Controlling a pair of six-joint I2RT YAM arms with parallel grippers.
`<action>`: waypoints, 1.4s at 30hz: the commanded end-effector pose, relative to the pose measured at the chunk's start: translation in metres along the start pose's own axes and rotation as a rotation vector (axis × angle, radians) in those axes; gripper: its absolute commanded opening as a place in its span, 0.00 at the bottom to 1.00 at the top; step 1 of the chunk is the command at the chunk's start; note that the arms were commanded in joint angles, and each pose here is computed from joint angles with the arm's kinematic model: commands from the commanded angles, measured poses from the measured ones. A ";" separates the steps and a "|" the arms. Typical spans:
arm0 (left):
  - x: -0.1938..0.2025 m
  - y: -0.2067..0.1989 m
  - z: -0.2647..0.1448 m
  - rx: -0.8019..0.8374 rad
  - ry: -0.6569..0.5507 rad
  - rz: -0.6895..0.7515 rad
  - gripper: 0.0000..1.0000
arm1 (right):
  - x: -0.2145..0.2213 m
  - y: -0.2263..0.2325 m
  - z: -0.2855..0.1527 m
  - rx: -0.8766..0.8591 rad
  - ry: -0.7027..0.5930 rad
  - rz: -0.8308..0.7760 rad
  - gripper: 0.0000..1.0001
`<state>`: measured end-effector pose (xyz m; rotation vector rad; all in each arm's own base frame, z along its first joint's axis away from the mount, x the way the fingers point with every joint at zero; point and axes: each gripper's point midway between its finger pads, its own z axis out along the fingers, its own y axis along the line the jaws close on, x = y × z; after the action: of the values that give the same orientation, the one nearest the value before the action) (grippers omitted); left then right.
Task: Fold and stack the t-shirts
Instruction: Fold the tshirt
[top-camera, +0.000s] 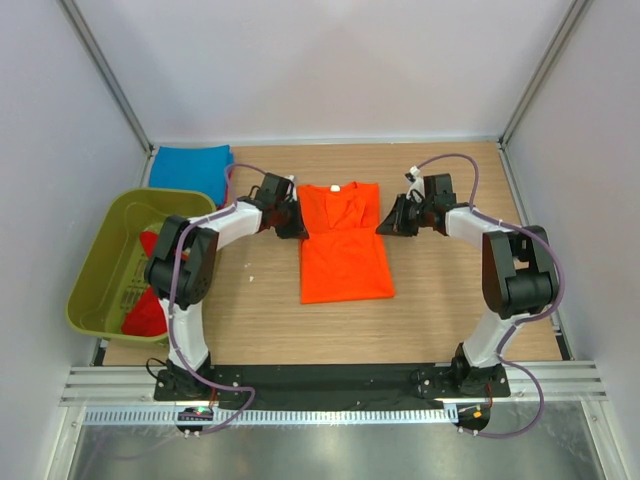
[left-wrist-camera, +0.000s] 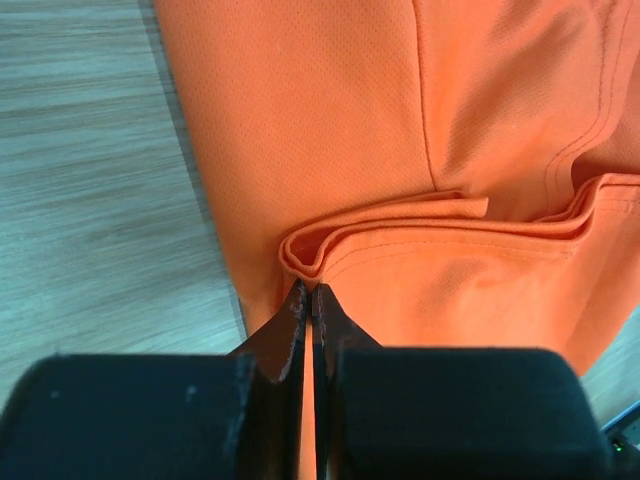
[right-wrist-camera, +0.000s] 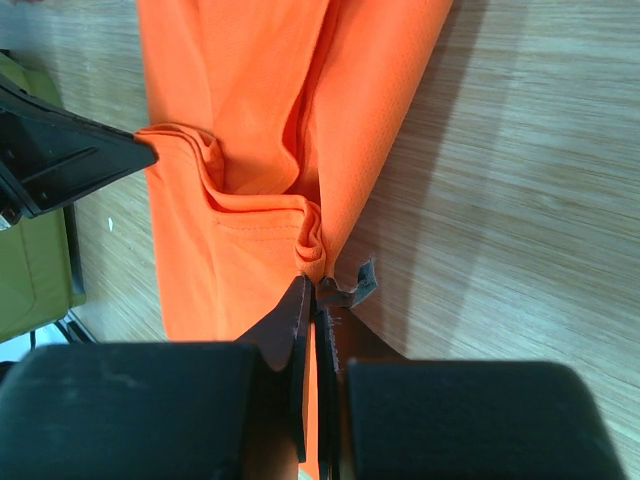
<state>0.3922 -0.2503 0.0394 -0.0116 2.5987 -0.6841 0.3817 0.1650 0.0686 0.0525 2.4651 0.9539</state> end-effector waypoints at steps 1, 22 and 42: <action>-0.024 -0.029 -0.027 0.072 -0.092 0.014 0.00 | -0.019 0.030 -0.017 -0.054 -0.080 -0.089 0.01; -0.011 -0.004 -0.014 -0.052 -0.098 -0.014 0.00 | -0.007 -0.006 0.003 0.077 -0.064 -0.064 0.24; -0.015 -0.010 -0.013 -0.032 -0.086 0.001 0.00 | -0.022 0.004 -0.008 0.066 -0.160 -0.122 0.01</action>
<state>0.3885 -0.2447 0.0433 -0.0829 2.5769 -0.6002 0.3850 0.1570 0.0565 0.0534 2.4432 0.7969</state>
